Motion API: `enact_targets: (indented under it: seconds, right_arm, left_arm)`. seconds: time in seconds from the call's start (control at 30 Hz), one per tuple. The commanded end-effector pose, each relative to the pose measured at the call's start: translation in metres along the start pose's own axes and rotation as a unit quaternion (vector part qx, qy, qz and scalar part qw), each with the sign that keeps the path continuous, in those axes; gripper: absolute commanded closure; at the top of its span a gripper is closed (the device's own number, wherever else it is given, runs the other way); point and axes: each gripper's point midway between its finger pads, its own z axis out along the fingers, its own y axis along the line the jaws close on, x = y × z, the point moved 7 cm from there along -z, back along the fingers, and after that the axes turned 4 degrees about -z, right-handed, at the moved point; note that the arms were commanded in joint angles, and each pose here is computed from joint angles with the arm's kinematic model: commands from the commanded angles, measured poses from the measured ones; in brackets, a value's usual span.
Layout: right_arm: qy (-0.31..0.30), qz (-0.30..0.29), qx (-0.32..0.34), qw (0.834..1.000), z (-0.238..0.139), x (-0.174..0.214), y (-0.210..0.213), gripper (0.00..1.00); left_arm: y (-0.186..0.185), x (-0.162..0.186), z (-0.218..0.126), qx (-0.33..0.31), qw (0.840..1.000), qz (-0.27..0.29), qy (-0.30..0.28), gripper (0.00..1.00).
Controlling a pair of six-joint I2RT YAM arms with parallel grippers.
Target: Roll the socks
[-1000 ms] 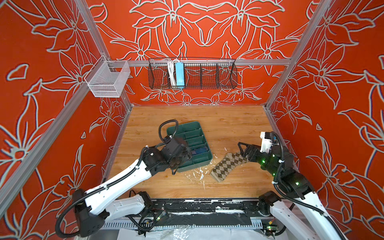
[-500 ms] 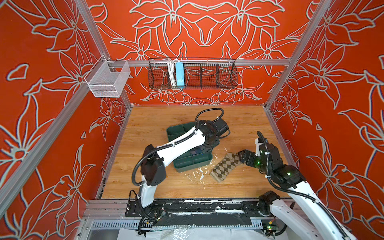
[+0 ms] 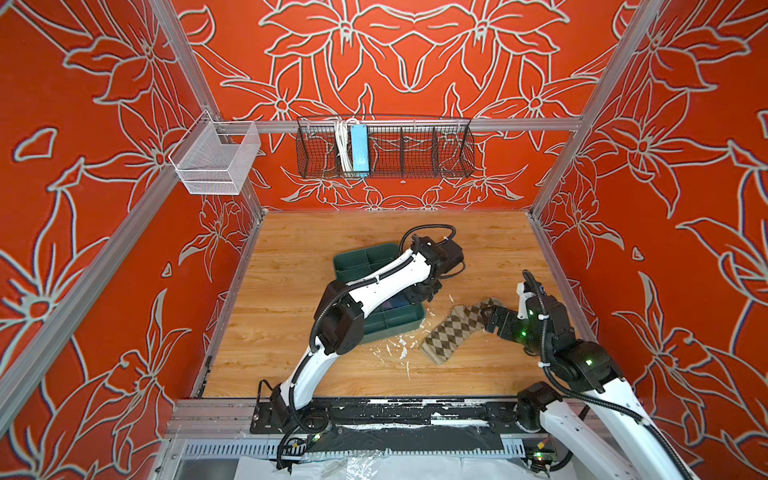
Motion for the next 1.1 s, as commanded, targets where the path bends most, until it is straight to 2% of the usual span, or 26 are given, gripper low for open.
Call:
enact_targets:
  seconds: [0.0, 0.3, 0.43, 0.5, 0.7, 0.83, 1.0, 1.07]
  right_arm:
    - [0.003, -0.002, 0.013, 1.0, 0.003, 0.002, -0.004, 0.05]
    - [0.017, -0.012, 0.012, 1.0, 0.009, 0.005, -0.003, 0.05]
    - [0.017, -0.014, 0.013, 1.0, 0.01, 0.005, -0.003, 0.05]
    - [0.018, -0.015, 0.013, 1.0, 0.012, 0.006, -0.004, 0.05]
    - [0.024, -0.016, 0.018, 0.999, 0.015, 0.006, -0.004, 0.05]
    - [0.03, -0.013, 0.019, 0.999, 0.017, 0.008, -0.004, 0.05]
    - [0.045, -0.014, 0.001, 0.999, 0.023, 0.01, 0.001, 0.06]
    - [0.051, -0.015, -0.011, 0.999, 0.024, 0.011, 0.004, 0.06]
  left_arm:
    - [-0.002, -0.001, 0.008, -0.011, 1.0, 0.018, 0.0, 0.6]
    - [-0.016, 0.001, 0.025, -0.008, 0.999, 0.034, 0.015, 0.61]
    - [-0.016, 0.0, 0.028, -0.021, 0.999, 0.033, 0.013, 0.83]
    - [-0.015, -0.001, 0.028, -0.024, 0.999, 0.036, 0.012, 0.9]
    - [0.003, -0.006, 0.02, -0.065, 0.996, 0.058, -0.012, 0.95]
    - [0.023, -0.011, 0.014, -0.103, 0.988, 0.109, -0.029, 1.0]
    - [0.053, -0.017, 0.007, -0.126, 0.97, 0.206, -0.045, 1.0]
    - [0.063, -0.017, 0.005, -0.117, 0.963, 0.24, -0.044, 1.0]
